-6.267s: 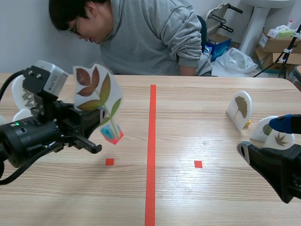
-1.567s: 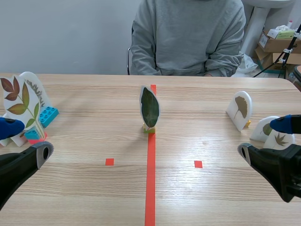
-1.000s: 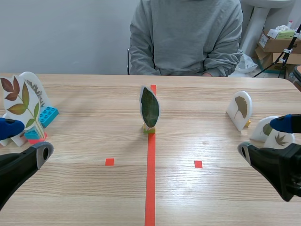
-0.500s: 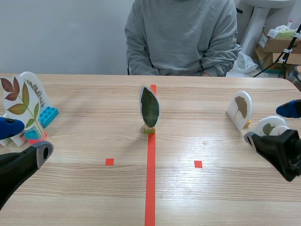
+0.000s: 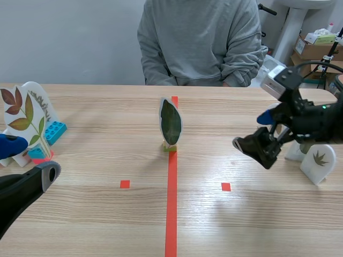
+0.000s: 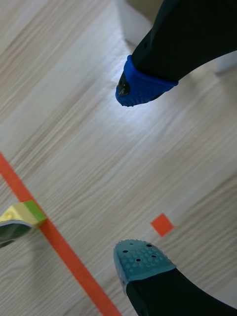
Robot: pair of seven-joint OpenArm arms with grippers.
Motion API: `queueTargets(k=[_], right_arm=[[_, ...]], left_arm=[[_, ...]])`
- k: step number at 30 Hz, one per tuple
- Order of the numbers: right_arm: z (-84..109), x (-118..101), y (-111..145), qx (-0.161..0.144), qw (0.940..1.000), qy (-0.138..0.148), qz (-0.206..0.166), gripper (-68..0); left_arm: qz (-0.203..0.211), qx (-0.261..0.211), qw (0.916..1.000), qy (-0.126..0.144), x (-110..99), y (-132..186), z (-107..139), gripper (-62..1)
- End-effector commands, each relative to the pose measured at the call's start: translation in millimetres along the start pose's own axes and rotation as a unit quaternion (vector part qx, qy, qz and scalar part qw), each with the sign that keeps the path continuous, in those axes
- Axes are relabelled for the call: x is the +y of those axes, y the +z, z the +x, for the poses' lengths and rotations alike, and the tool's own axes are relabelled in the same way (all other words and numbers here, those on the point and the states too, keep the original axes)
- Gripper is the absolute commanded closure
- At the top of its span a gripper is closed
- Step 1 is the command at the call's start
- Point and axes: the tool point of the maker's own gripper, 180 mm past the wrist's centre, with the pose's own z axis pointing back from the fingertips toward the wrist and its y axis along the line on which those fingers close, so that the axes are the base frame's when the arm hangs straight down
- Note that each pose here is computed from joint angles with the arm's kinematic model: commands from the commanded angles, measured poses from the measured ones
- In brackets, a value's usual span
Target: Do the leaf sorting experiment
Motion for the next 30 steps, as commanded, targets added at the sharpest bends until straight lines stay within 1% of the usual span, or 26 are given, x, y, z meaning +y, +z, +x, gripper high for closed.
queueTargets(k=[1, 5, 9, 15, 18, 23, 25, 30], right_arm=[[33.5, -5, -7, -0.035, 0.9992, 0.022, 0.002, -55.1], [53.2, 4, -38, -0.039, 0.9981, 0.04, 0.027, -55.1], [68.3, 17, -68, -0.044, 0.9966, 0.048, 0.05, -55.1], [87.0, 36, -102, -0.05, 0.9953, 0.055, 0.062, -55.1], [94.3, 47, -112, -0.056, 0.9943, 0.054, 0.073, -55.1], [91.6, 60, -123, -0.053, 0.9938, 0.045, 0.086, -54.4], [92.1, 62, -124, -0.057, 0.9936, 0.042, 0.088, -51.9], [93.7, 63, -124, -0.064, 0.9931, 0.04, 0.089, -41.6]], left_arm=[[-0.002, -0.008, 1.0, 0.001, -1, 0, 4, -45.4], [-0.002, -0.008, 1.0, 0.0, -1, 0, 4, -45.4], [-0.002, -0.006, 1.0, -0.002, -1, 0, 3, -45.4], [-0.002, -0.005, 1.0, -0.002, -1, 0, 3, -45.4], [-0.001, -0.004, 1.0, -0.003, -1, 0, 2, -45.4], [-0.001, -0.004, 1.0, -0.003, -1, 0, 2, -45.4], [-0.001, -0.004, 1.0, -0.003, -1, 0, 2, -45.4], [-0.001, -0.003, 1.0, -0.005, 0, 0, 2, -45.4]])
